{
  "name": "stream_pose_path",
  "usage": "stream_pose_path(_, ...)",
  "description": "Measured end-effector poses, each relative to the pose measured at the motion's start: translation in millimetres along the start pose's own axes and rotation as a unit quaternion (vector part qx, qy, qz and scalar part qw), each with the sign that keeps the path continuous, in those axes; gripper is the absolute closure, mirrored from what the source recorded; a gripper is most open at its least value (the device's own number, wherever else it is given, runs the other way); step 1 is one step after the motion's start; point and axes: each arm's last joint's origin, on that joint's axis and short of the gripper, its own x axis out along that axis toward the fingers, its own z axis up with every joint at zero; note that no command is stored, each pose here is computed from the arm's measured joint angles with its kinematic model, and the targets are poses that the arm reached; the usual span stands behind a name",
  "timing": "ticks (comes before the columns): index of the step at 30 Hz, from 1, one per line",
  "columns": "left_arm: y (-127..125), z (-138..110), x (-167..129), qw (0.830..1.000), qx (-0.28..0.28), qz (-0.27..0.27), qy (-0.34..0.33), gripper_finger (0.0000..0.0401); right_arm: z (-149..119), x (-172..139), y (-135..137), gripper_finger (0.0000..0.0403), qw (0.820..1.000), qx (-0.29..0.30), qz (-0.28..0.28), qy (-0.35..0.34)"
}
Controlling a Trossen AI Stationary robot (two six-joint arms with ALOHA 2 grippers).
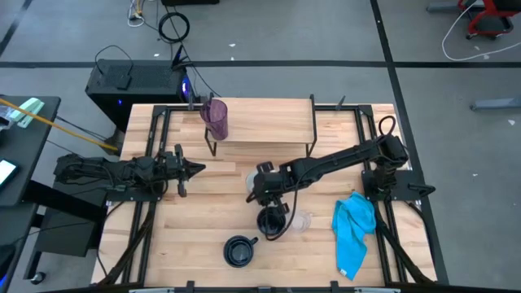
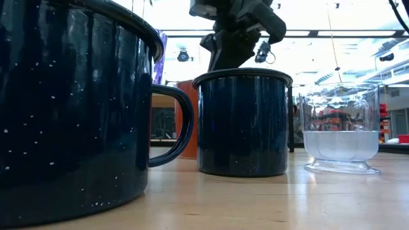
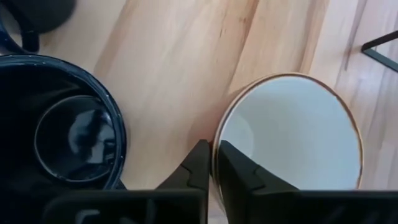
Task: Stack small to large cups/mugs on shelf
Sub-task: Put the brown mug on the shelf
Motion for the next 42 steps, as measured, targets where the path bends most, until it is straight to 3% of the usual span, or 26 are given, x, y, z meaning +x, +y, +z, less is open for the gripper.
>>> stream_pose_path(15, 0, 0, 0, 1.0, -0.001, 0.0, 0.0, 0.0379, -3, 2, -17, 0.0392, 0.999, 0.024, 0.04, -0.015)
stream_pose_path(28, 0, 0, 0, 1.0, -0.001, 0.0, 0.0, 0.0389, 3, 0, -22, 0.0395, 0.998, 0.03, 0.042, -0.048)
stream_pose_path(42, 0, 0, 0, 1.0, -0.001, 0.0, 0.0, 0.0375, 31, -40, -42, 0.0395, 0.994, 0.052, 0.023, -0.094)
